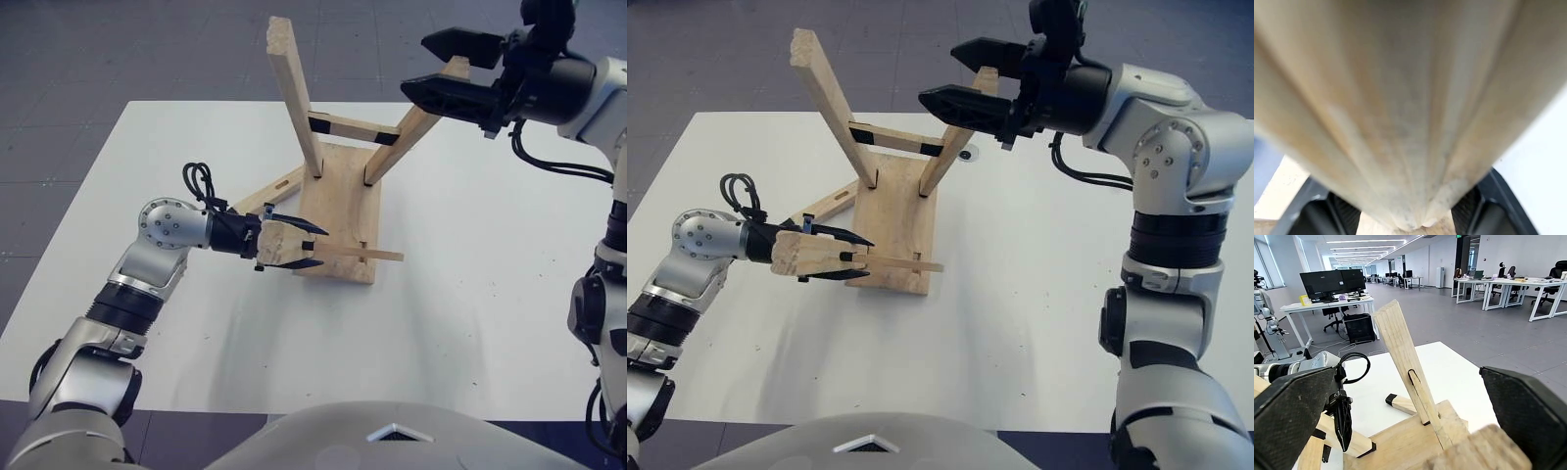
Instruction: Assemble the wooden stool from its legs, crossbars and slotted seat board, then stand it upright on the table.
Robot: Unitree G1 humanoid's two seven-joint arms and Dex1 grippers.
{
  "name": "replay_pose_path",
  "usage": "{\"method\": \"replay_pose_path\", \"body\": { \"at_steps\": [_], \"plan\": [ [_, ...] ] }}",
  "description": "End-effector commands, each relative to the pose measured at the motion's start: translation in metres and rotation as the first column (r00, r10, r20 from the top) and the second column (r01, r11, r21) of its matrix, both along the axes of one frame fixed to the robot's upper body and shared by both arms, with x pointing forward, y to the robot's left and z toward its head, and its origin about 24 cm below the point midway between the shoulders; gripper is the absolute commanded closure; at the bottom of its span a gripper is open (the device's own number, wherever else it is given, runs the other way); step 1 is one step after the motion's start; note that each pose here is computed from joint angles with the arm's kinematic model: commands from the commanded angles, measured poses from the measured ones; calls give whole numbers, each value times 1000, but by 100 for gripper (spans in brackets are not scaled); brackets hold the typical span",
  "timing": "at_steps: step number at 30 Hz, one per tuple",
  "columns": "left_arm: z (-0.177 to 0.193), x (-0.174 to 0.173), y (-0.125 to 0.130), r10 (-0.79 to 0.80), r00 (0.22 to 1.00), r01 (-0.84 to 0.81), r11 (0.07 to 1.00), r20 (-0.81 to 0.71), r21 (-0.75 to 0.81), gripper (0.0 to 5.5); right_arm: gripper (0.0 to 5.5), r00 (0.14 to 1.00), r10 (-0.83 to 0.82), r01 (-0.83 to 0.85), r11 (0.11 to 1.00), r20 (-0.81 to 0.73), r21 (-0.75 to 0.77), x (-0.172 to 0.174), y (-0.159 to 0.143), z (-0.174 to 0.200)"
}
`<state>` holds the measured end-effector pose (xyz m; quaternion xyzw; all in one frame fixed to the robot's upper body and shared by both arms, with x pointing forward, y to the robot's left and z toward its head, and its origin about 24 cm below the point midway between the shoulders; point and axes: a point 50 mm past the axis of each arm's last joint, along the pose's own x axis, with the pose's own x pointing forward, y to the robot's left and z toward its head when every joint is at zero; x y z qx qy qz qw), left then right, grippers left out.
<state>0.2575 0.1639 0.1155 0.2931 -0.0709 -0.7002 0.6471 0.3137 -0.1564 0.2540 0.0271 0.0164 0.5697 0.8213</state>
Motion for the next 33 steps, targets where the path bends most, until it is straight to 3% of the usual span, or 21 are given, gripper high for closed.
{"method": "replay_pose_path", "body": {
  "at_steps": [1, 6, 13, 19, 20, 27, 33],
  "plan": [
    [19, -7, -21, 4, 999, 2, 986, 40, -166, 345, 0, 999, 38, -38, 999, 18, 2, -2, 6, 6],
    [-1, -27, -28, 39, 997, -50, 981, -60, -189, 345, 0, 998, 51, -51, 999, 22, -6, -1, 8, 9],
    [-35, -40, -7, 103, 978, -117, 991, -179, -67, 345, 0, 998, 58, -57, 998, 21, -9, -1, 9, 10],
    [-41, -41, 2, 121, 972, -130, 991, -203, -30, 345, 0, 998, 57, -57, 998, 20, -5, 0, 9, 10],
    [-39, -38, 3, 128, 970, -138, 990, -209, -34, 306, 0, 998, 57, -56, 998, 19, -5, 0, 9, 10],
    [-13, -6, 6, 195, 972, -209, 973, -129, -102, 194, 0, 999, 46, -46, 999, 16, -9, 0, 7, 8],
    [-5, -5, 10, 178, 978, -186, 980, -113, -73, 104, 0, 1000, 13, -13, 1000, 21, -4, -1, 1, 7]
  ]
}}
